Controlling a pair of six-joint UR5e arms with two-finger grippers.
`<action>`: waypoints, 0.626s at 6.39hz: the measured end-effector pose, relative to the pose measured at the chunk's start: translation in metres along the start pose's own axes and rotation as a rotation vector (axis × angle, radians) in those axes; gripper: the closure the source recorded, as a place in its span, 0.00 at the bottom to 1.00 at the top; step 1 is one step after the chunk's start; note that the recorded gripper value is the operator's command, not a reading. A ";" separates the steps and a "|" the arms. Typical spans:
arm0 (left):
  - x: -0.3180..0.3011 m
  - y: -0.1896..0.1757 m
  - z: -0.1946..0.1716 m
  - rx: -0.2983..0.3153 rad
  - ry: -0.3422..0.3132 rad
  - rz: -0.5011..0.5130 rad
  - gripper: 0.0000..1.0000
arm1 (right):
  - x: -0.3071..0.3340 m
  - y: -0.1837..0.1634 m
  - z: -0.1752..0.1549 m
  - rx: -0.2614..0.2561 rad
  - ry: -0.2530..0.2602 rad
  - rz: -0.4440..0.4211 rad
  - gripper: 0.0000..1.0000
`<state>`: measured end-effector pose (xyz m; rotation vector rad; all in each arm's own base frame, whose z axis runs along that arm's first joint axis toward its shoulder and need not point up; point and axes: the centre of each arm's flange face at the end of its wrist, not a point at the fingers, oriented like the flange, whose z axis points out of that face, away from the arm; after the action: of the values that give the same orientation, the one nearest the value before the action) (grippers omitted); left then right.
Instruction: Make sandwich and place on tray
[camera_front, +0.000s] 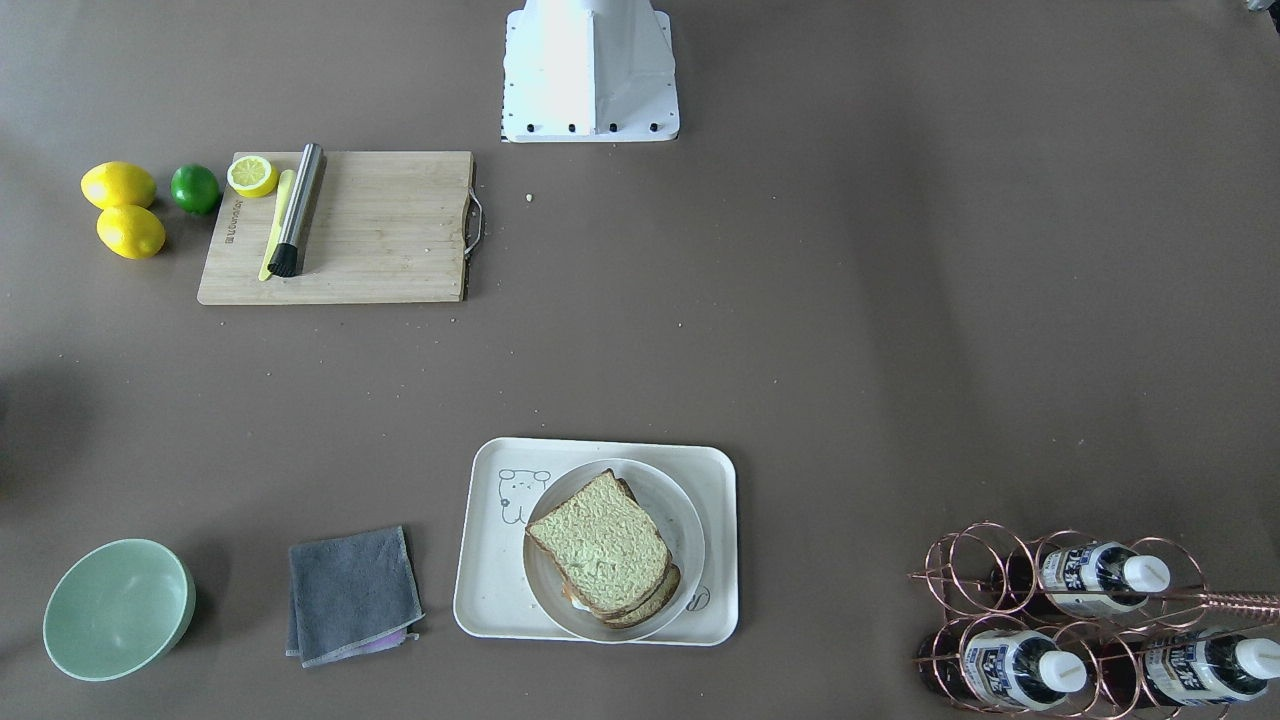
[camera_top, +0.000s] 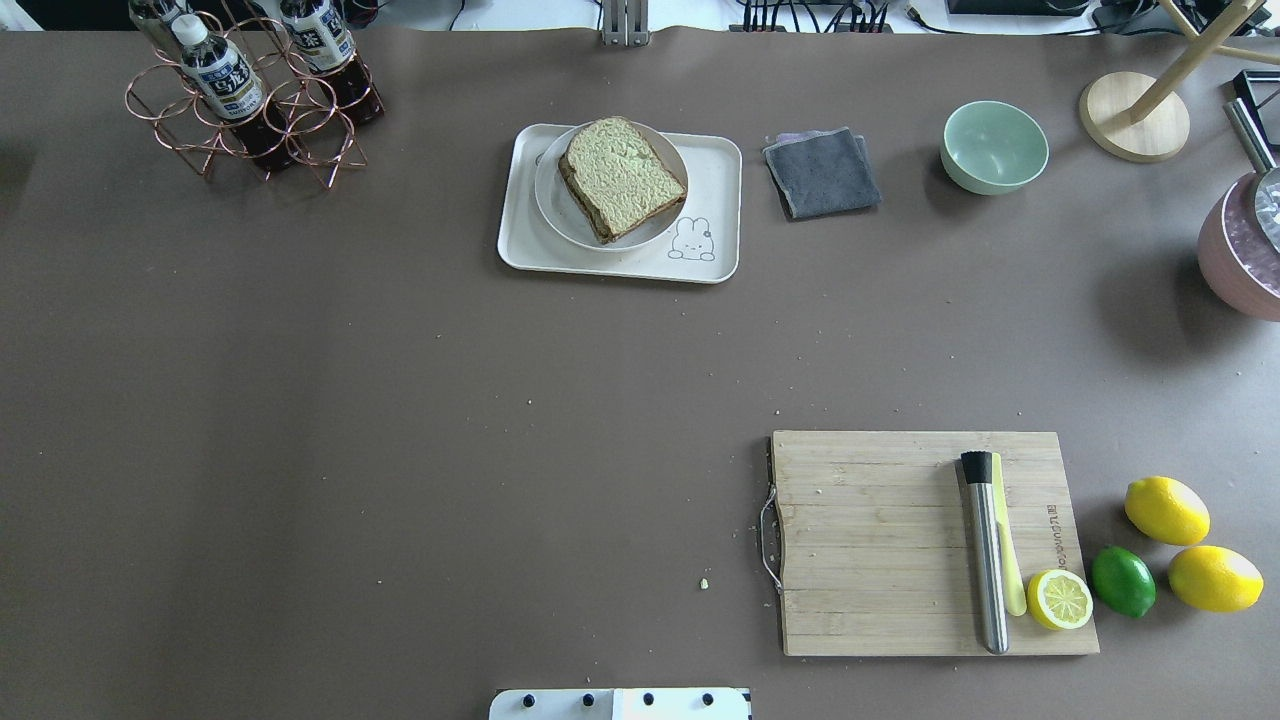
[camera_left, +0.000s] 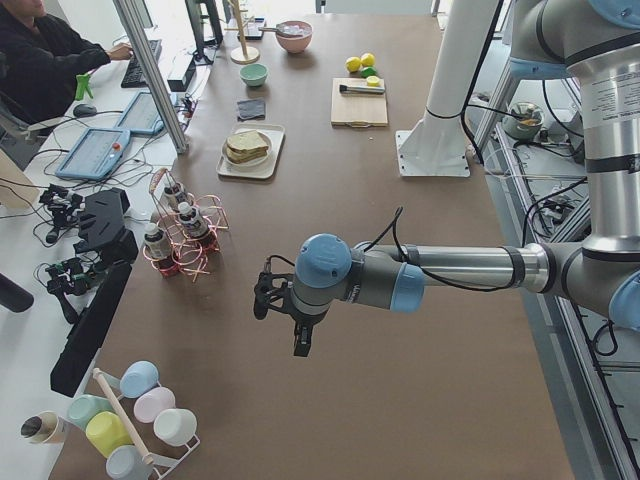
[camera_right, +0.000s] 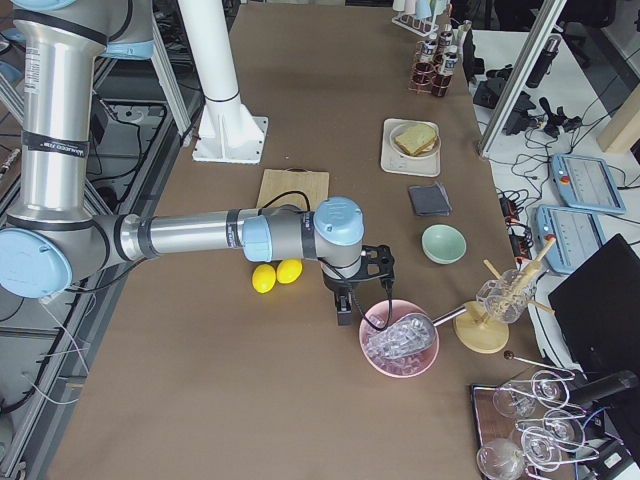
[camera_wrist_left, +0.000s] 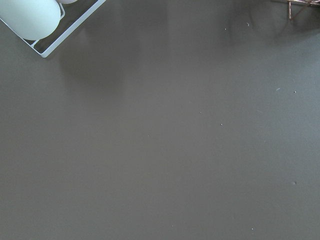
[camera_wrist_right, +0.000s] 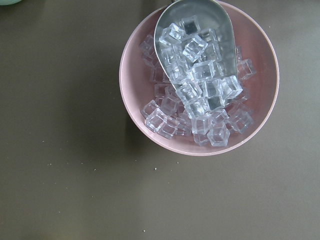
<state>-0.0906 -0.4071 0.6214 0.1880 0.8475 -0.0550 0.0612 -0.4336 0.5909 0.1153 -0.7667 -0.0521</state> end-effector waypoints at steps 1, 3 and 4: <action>0.000 0.000 0.000 0.001 0.000 0.001 0.02 | 0.000 0.000 0.000 0.000 0.000 0.000 0.00; 0.002 0.000 -0.001 0.003 0.001 0.003 0.02 | 0.000 0.001 0.000 0.000 0.000 0.000 0.00; 0.002 0.000 -0.001 0.003 0.001 0.002 0.02 | 0.000 0.001 0.000 0.001 0.002 -0.002 0.00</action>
<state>-0.0906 -0.4071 0.6190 0.1916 0.8485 -0.0539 0.0613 -0.4329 0.5907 0.1170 -0.7649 -0.0535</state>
